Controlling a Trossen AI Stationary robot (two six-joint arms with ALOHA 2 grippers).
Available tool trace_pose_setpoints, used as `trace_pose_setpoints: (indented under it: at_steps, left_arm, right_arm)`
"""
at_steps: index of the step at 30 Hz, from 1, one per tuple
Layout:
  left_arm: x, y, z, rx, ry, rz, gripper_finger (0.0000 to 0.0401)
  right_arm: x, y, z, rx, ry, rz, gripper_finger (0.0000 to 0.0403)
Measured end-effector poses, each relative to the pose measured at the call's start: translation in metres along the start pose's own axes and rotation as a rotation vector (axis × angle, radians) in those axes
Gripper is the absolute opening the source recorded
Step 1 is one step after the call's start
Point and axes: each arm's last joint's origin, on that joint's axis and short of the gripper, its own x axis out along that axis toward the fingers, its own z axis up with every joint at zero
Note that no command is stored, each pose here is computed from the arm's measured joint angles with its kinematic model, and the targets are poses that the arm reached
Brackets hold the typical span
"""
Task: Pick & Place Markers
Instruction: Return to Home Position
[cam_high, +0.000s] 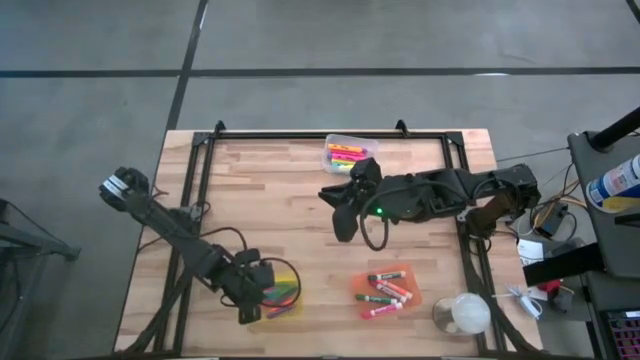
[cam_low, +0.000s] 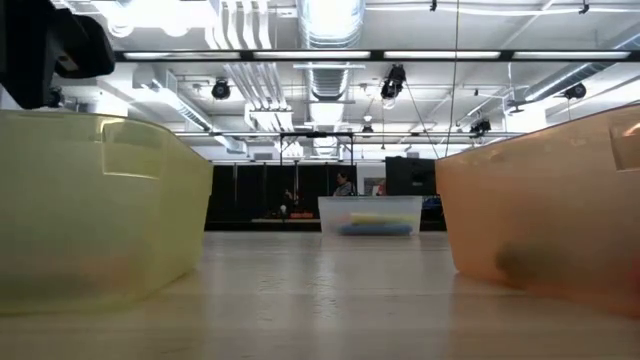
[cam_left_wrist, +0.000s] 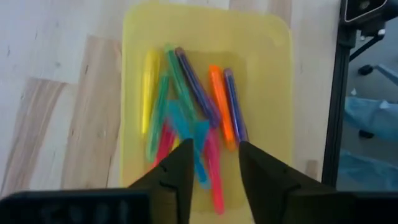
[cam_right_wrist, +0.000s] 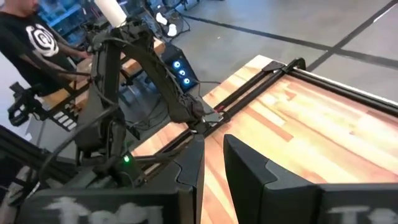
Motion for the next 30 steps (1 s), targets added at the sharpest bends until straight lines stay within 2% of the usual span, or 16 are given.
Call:
trace_pose_setpoints:
  at_steps: [2,7,10,14,20,25,28,30]
  left_arm:
    - [0.001,0.001,-0.001,-0.003,0.005,0.003,0.0133]
    - [0.001,0.001,0.000,0.058,-0.016,0.007,0.0143]
    - [-0.001,-0.002,0.004,0.085,-0.073,-0.012,0.0143]
    - [-0.006,-0.008,0.012,0.159,-0.141,-0.146,0.0144]
    - [-0.034,-0.003,0.025,0.241,-0.288,-0.368,0.0144]
    - [-0.073,0.016,0.021,0.343,-0.472,-0.512,0.0144]
    - [-0.087,0.032,0.010,0.441,-0.545,-0.493,0.0144]
    - [-0.090,0.044,0.000,0.572,-0.590,-0.434,0.0144]
  right_arm:
    - [0.000,-0.001,-0.002,-0.013,0.011,-0.009,0.0057]
    - [0.002,-0.006,-0.008,-0.172,0.062,-0.049,0.0057]
    - [0.004,-0.008,-0.012,-0.144,0.071,-0.058,0.0057]
    - [0.011,-0.013,-0.021,-0.081,0.094,-0.084,0.0057]
    - [0.021,-0.019,-0.042,-0.175,0.160,-0.099,0.0057]
    - [0.022,-0.018,-0.042,-0.204,0.108,-0.044,0.0057]
    - [0.023,-0.025,-0.046,-0.225,0.105,-0.046,0.0057]
    - [0.024,-0.033,-0.051,-0.207,0.113,-0.055,0.0057]
